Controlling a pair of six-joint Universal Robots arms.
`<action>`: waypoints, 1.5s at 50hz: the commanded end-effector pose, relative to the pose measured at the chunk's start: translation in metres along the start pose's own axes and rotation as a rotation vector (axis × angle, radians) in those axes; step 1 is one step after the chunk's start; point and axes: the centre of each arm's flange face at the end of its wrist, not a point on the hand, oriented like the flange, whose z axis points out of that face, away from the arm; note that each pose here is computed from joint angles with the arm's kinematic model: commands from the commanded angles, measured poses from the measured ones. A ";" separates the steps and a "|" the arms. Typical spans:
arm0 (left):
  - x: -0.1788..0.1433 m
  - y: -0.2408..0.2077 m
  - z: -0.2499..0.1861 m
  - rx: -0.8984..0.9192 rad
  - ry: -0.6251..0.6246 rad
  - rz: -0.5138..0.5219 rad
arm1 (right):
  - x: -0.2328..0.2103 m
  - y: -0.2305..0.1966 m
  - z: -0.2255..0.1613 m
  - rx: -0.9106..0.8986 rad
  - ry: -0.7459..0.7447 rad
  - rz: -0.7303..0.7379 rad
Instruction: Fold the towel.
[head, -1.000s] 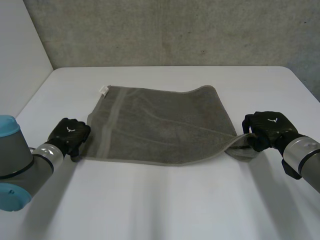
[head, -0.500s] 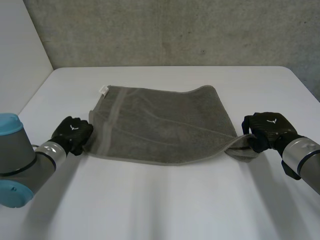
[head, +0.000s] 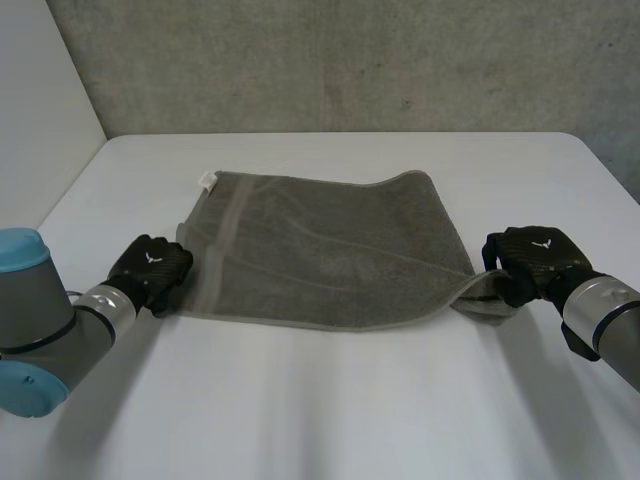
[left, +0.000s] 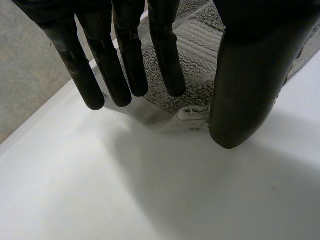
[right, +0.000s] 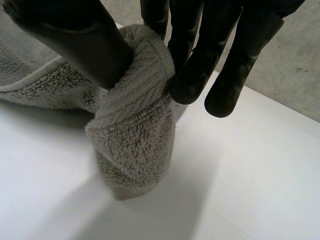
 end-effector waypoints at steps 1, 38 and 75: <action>-0.001 0.001 0.003 0.001 -0.003 0.003 | 0.000 0.000 0.000 0.000 0.000 0.000; -0.084 -0.186 -0.084 0.556 -0.089 -0.343 | 0.030 -0.181 -0.068 0.328 0.093 -0.104; -0.022 -0.041 -0.018 0.097 0.040 -0.258 | 0.011 -0.056 0.017 -0.104 -0.015 -0.300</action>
